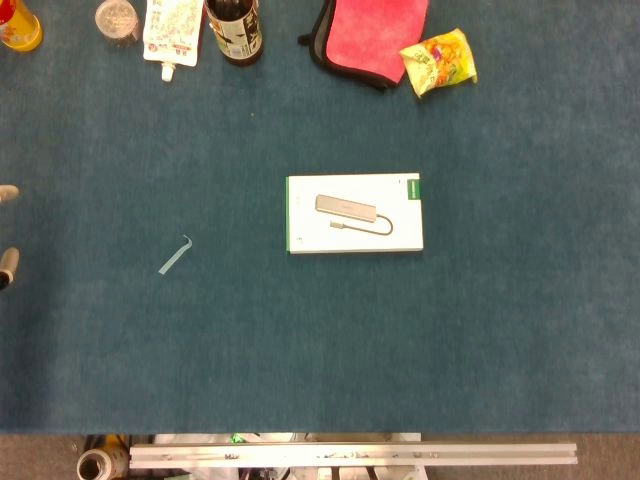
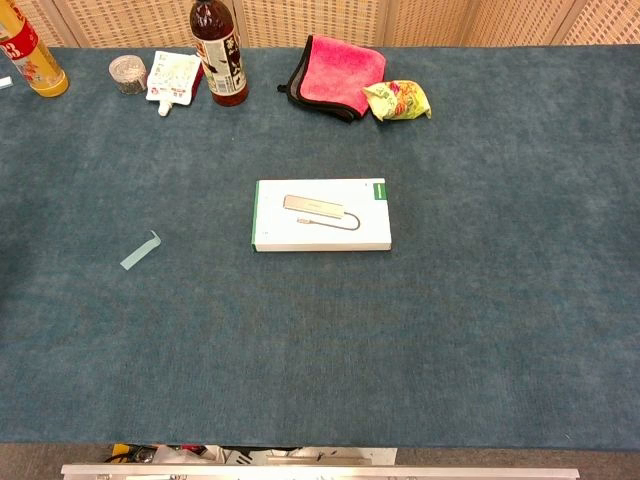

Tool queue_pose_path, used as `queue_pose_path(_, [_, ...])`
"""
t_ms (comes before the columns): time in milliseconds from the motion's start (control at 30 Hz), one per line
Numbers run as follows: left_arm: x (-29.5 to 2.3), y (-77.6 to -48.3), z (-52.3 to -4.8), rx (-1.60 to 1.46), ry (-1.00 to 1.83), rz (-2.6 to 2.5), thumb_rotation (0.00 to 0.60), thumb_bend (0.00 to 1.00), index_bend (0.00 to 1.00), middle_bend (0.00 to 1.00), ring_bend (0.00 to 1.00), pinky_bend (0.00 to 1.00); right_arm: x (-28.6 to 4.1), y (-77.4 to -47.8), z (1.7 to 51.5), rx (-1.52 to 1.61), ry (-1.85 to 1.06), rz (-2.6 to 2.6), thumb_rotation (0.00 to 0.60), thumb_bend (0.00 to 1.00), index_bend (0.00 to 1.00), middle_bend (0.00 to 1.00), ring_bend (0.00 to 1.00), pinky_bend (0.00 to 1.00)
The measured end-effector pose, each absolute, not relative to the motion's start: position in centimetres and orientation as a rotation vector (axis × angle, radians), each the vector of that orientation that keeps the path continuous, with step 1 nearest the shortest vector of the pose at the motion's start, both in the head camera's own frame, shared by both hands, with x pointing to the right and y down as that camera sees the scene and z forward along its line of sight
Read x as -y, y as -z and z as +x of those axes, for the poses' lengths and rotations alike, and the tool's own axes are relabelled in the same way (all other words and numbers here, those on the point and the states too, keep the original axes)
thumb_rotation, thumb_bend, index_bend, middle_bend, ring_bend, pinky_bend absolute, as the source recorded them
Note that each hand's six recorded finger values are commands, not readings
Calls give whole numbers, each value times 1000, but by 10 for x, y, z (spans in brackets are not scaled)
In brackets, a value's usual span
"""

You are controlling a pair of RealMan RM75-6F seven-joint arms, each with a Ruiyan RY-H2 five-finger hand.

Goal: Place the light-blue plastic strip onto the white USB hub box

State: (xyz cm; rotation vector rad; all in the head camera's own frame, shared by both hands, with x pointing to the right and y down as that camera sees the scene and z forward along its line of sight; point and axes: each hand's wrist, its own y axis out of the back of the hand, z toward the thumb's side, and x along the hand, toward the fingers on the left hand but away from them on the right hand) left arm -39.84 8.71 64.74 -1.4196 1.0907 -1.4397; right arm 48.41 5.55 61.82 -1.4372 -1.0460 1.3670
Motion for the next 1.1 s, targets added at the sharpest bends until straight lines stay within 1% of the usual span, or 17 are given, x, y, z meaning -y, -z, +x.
queue_pose_path(200, [-88,-649,-394,-1083,1444,-1435,600,281,264,246,205,184,-54,-617,481,1056,-1347,-1448,393,474,314,431,297,261])
queue_pose_path(433, [-86,-649,-387,-1071,1413,-1466,600,281,269,246,214,184,-41,-606,472,1085,-1278,-1451,395,474,314,431,297,261])
queue_pose_path(500, [-85,-651,-383,-1058,1395,-1484,600,281,279,249,234,187,-38,-605,470,1086,-1273,-1447,395,475,314,431,297,261])
queue_pose_path(567, [-84,-653,-377,-1041,1380,-1510,600,281,296,268,273,208,-35,-604,469,1084,-1270,-1438,394,475,314,431,297,261])
queue_pose_path(600, [-83,-655,-375,-1033,1376,-1523,600,281,304,285,300,233,-34,-603,468,1083,-1269,-1434,394,474,314,431,297,261])
queue_pose_path(667, [-82,-658,-369,-1011,1368,-1553,600,281,313,313,348,318,-30,-601,465,1081,-1264,-1426,394,474,314,431,297,262])
queue_pose_path(733, [-80,-662,-364,-990,1361,-1582,600,281,321,347,399,428,-26,-600,462,1082,-1258,-1421,394,475,314,430,297,261])
queue_pose_path(767, [-79,-665,-359,-976,1354,-1601,600,281,326,361,416,460,-24,-599,462,1083,-1257,-1419,394,475,314,430,297,261])
queue_pose_path(867, [-73,-671,-346,-942,1326,-1642,600,281,361,431,507,625,-20,-599,459,1079,-1255,-1419,395,474,314,431,297,261])
queue_pose_path(967, [-69,-676,-331,-925,1289,-1675,597,281,396,531,628,778,-18,-599,458,1077,-1256,-1421,395,474,314,431,297,262])
queue_pose_path(1033, [-67,-679,-323,-918,1273,-1693,544,281,409,614,715,851,-17,-600,458,1075,-1262,-1425,395,474,314,431,297,262])
queue_pose_path(1100, [-66,-683,-315,-901,1270,-1711,459,280,411,666,759,888,-17,-602,459,1075,-1268,-1428,395,474,314,431,297,261])
